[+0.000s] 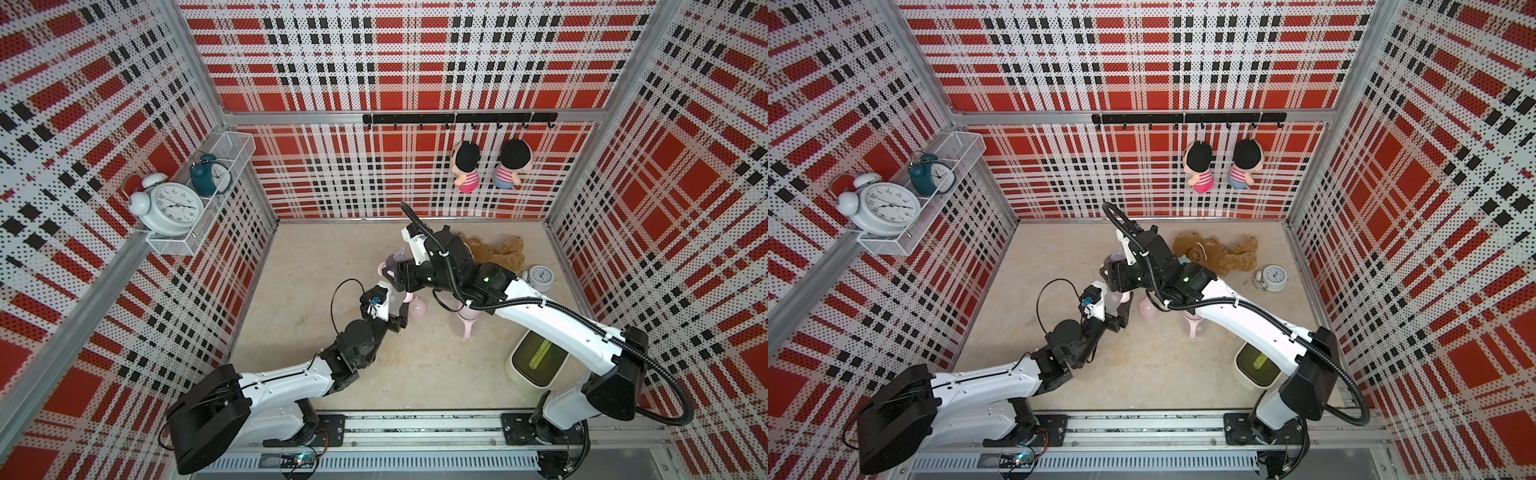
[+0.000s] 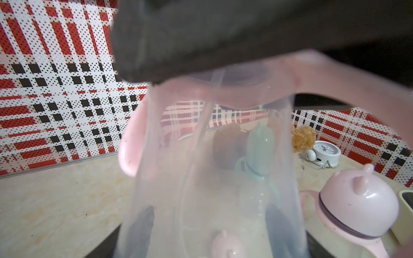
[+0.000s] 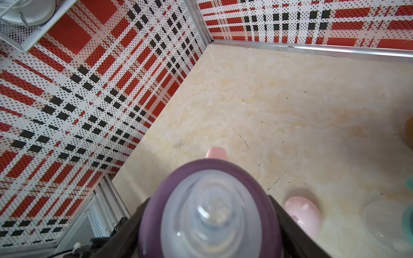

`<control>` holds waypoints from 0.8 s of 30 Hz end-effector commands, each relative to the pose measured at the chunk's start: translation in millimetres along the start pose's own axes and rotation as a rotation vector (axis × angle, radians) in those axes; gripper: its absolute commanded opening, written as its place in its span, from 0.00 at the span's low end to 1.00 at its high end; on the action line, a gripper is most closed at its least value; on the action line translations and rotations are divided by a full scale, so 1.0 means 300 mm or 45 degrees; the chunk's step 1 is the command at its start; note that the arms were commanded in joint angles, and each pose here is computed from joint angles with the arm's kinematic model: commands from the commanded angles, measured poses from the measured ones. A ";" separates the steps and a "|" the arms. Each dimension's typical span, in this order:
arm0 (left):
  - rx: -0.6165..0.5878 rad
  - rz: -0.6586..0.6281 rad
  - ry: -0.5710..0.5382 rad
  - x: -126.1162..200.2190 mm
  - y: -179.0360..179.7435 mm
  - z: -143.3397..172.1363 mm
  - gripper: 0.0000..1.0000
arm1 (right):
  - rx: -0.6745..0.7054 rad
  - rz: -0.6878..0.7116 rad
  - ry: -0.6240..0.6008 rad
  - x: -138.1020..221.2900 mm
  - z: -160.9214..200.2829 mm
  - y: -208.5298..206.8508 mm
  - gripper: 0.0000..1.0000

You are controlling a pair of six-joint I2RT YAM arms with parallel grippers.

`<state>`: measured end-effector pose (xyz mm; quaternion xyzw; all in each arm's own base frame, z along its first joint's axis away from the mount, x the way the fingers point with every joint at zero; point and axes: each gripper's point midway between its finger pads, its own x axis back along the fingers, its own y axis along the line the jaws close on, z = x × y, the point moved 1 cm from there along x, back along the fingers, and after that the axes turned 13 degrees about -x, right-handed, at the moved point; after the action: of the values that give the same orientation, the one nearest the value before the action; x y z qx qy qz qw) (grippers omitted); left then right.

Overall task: Assemble the baby bottles
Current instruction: Screw the nipple onto the baby bottle, then place the baby bottle at the center of the board.

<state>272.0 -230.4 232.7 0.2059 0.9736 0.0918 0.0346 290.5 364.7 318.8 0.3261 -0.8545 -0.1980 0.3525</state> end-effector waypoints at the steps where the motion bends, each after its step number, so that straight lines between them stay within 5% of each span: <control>1: 0.019 0.001 -0.072 0.009 0.003 -0.049 0.08 | 0.013 -0.010 -0.019 0.006 -0.003 -0.006 0.63; 6: 0.033 -0.014 -0.070 0.019 0.014 -0.045 1.00 | 0.063 -0.063 -0.115 0.043 -0.038 -0.002 0.59; 16: 0.079 -0.040 0.032 0.024 0.045 0.009 0.98 | 0.226 -0.011 -0.310 0.047 -0.108 -0.079 0.58; 24: 0.343 -0.098 0.068 0.054 0.191 0.057 0.98 | 0.365 -0.012 -0.385 -0.064 -0.083 -0.128 0.59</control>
<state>281.6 -181.7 234.3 0.1662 0.9860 0.0120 0.0063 323.7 338.5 283.1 0.3251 -0.9068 -0.1242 0.2378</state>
